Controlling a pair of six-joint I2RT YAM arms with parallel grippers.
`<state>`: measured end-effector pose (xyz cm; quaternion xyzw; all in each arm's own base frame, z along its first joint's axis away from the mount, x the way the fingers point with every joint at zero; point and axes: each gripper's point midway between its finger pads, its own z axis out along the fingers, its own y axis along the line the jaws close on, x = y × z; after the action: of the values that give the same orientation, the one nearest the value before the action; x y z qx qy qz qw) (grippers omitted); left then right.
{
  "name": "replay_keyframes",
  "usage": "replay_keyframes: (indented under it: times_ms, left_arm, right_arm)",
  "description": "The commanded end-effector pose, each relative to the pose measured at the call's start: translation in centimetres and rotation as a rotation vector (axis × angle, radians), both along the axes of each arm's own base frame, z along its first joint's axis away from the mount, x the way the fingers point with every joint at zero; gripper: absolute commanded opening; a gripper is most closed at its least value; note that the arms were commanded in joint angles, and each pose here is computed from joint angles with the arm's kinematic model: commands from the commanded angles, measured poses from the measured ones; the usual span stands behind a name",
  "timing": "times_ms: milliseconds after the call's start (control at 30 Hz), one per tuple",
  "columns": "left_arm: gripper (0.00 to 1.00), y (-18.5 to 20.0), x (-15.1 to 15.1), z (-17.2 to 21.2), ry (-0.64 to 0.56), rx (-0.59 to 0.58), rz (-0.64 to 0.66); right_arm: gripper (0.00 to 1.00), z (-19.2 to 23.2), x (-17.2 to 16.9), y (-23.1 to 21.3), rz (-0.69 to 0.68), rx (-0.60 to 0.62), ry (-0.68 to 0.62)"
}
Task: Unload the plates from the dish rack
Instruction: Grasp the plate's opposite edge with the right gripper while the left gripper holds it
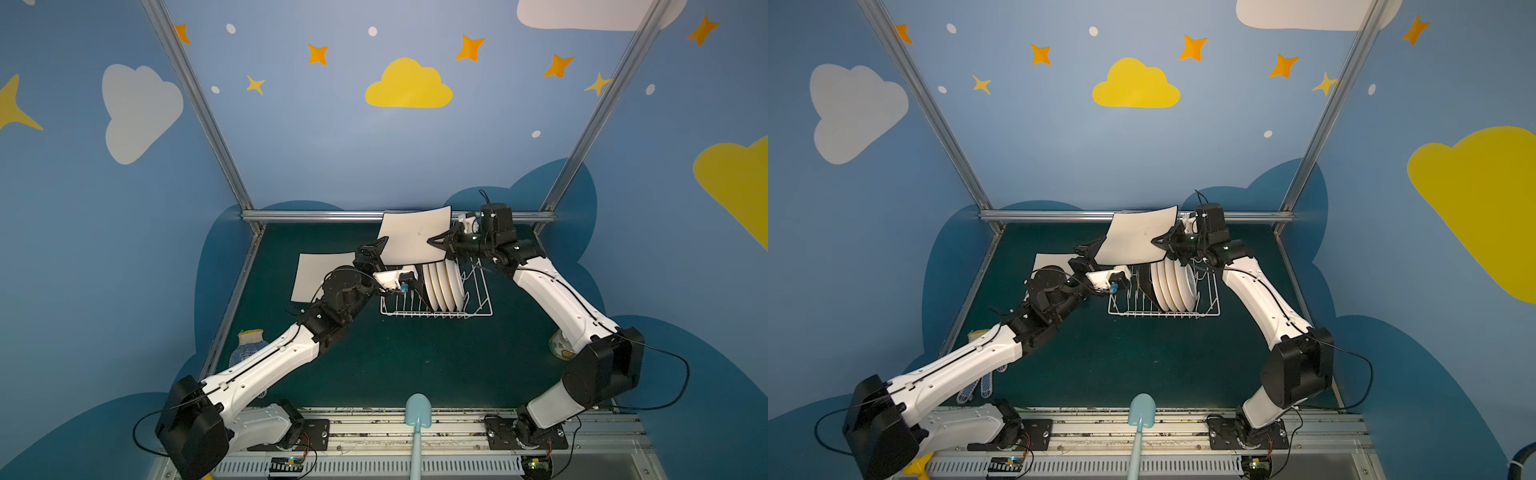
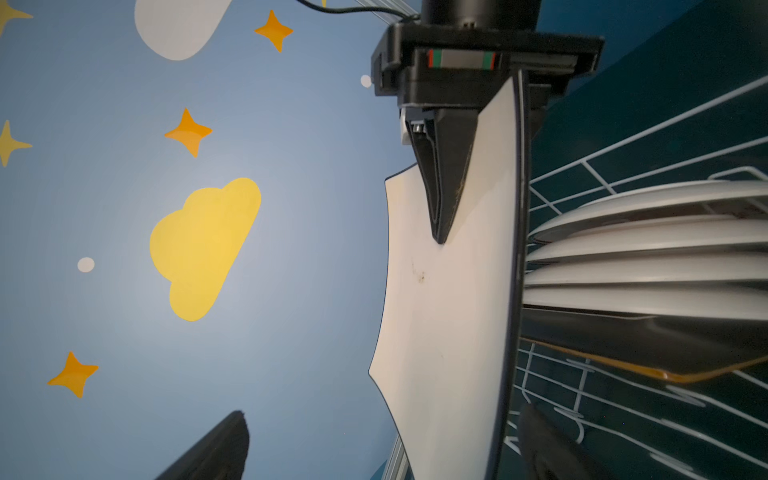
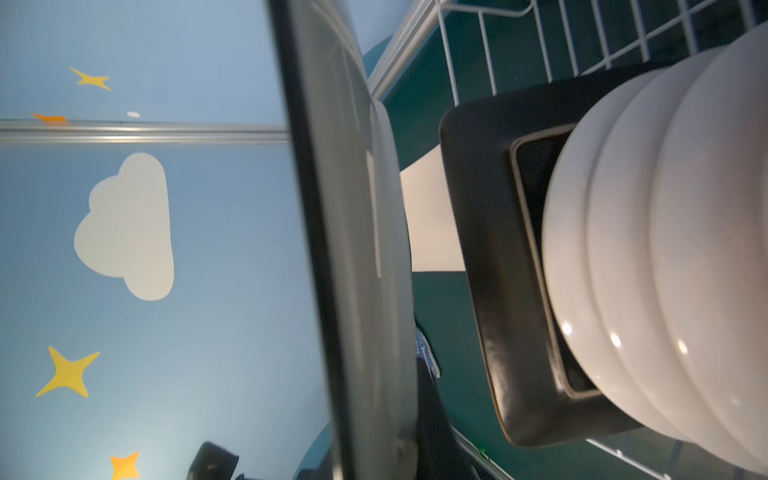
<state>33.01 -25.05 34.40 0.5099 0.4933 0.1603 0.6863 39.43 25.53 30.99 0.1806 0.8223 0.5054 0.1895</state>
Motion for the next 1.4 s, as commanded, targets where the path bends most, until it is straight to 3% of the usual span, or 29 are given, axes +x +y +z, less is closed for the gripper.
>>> replay_keyframes:
  times_ms: [0, 133, 267, 433, 567, 833, 933, 1000, 1200, 1367]
  left_arm:
    - [1.0, 0.8, -1.3, 0.7, 0.043, -0.078, -0.014]
    - [1.0, 2.6, -1.2, 0.8, 0.085, -0.151, 0.075]
    - [1.0, 4.7, -1.3, 2.8, 0.137, -0.331, 0.124]
    - [1.0, 6.6, -0.9, 4.5, 0.349, -0.602, 0.116]
    - [1.0, 8.8, 0.6, 5.8, 0.478, -0.827, 0.198]
    - [1.0, 10.1, 2.9, 5.5, 0.875, -1.166, 0.256]
    - [1.0, 9.4, 3.5, 5.4, 0.992, -1.24, 0.214]
    - [1.0, 8.2, 3.6, 5.2, 1.079, -1.244, 0.142]
    - [1.0, 6.7, 4.8, 2.9, 1.313, -1.306, 0.087]
    - [0.98, 5.1, 5.9, 1.8, 1.439, -1.355, 0.007]
  right_arm:
    - [0.0, 9.0, 0.5, -1.7, -0.061, 0.086, -0.31]
    - [0.0, 9.6, 1.1, -2.8, -0.085, 0.082, -0.344]
    - [0.0, 9.8, 1.0, -3.3, -0.073, 0.076, -0.374]
    - [0.0, 9.9, 0.9, -3.9, -0.069, 0.064, -0.406]
    - [0.0, 9.9, 0.7, -4.1, -0.051, 0.049, -0.435]
    - [0.0, 10.0, 0.0, -4.2, -0.016, 0.041, -0.49]
    - [0.0, 10.0, -0.4, -3.8, 0.019, 0.051, -0.496]
    - [0.0, 10.0, -0.6, -3.6, 0.04, 0.062, -0.502]
    - [0.0, 10.1, -1.3, -3.1, 0.086, 0.084, -0.51]
    - [0.0, 9.9, -1.5, -2.8, 0.104, 0.102, -0.509]
